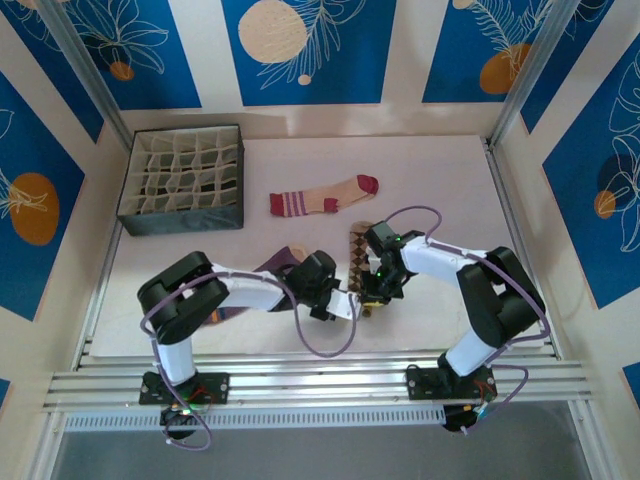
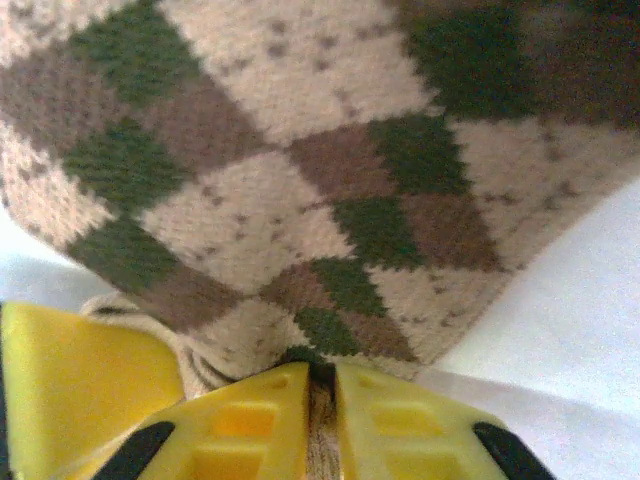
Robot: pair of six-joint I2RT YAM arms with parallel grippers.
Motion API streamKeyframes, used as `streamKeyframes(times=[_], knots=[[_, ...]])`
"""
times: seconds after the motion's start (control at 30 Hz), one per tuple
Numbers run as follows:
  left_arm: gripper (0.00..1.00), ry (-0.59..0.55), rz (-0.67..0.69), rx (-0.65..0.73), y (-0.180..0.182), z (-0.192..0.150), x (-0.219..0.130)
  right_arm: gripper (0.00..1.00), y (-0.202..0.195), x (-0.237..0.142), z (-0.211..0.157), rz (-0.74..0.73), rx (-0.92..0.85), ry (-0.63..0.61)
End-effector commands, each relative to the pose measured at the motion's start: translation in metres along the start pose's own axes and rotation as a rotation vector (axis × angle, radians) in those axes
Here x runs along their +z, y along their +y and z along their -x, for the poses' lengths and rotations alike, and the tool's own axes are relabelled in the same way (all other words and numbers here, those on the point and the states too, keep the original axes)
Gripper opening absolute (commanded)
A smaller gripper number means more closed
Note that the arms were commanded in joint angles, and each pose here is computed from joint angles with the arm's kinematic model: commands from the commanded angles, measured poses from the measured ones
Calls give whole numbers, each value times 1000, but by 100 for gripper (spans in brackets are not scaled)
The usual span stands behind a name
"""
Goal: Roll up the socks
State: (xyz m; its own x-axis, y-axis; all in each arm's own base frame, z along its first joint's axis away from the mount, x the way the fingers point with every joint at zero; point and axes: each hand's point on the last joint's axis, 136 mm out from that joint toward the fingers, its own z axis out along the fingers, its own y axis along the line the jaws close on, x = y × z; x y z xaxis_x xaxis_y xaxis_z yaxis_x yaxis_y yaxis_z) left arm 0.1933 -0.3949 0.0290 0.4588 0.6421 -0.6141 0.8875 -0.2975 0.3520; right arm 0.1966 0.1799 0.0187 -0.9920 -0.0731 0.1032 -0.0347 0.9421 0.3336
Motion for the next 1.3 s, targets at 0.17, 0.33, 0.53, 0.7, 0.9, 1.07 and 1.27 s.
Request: streamKeyframes(times=[0.17, 0.33, 0.53, 0.7, 0.9, 1.07, 1.27], knots=[[0, 87, -384, -256, -54, -6, -2, 41, 18, -22, -14, 238, 40, -61], [0, 85, -492, -466, -47, 6, -8, 24, 8, -35, -16, 271, 97, -164], [0, 93, -541, -605, -42, 3, -9, 19, 5, -40, -22, 334, 125, -261], [0, 95, -571, -706, -34, 0, -10, 22, 13, -42, -30, 378, 64, -292], [0, 51, -647, -817, -26, 8, -15, 33, 25, -39, -29, 410, -29, -318], [0, 29, -697, -868, -25, 8, -16, 38, 33, -33, -25, 418, -87, -305], [0, -6, -737, -958, -19, 8, -19, 42, 28, -16, -29, 383, -94, -266]])
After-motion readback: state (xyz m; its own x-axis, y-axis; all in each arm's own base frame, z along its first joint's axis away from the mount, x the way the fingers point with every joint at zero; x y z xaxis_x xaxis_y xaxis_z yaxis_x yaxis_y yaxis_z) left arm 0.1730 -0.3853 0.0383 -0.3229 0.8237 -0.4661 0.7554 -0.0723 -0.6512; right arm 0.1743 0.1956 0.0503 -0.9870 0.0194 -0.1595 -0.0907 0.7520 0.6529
